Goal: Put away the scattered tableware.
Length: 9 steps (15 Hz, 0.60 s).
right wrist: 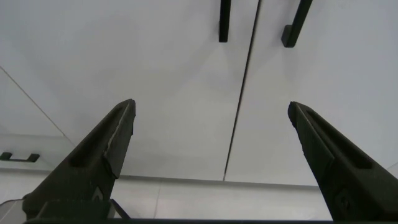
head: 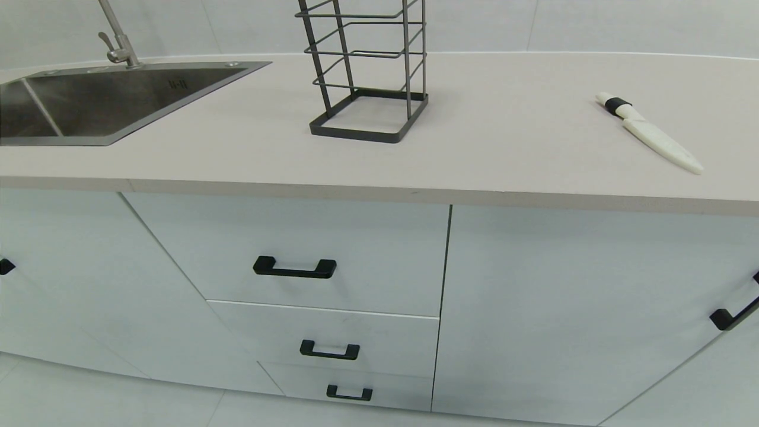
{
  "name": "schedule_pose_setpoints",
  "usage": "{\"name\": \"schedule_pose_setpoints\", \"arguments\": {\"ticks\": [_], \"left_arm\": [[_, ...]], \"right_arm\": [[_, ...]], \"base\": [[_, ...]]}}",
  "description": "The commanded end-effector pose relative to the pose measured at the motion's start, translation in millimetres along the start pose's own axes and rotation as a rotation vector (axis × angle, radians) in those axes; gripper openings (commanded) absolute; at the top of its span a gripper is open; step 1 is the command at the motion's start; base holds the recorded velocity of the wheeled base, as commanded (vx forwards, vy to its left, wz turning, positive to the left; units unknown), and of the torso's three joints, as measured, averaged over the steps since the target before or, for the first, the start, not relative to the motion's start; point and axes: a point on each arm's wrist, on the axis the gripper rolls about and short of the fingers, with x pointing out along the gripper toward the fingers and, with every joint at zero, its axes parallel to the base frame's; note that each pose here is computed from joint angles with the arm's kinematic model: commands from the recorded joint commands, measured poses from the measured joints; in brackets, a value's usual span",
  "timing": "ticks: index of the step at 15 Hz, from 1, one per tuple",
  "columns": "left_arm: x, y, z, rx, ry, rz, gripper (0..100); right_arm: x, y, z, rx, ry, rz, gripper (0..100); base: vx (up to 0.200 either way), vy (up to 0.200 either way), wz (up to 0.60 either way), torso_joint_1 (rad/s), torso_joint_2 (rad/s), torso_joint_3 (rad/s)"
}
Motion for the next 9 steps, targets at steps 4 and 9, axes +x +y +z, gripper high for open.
{"name": "schedule_pose_setpoints", "arguments": {"ticks": [4,9], "left_arm": [[0.1,0.0,0.0,0.002,0.001,0.002,100],[0.1,0.6,-0.2,-0.002,0.004,0.028,100]], "right_arm": [[0.1,0.0,0.0,-0.001,0.001,0.0,100],[0.1,0.0,0.0,-0.001,0.001,0.0,100]], "base": [[0.0,0.0,0.0,0.0,0.0,0.0],[0.0,0.0,0.0,0.097,-0.07,-0.031]]}}
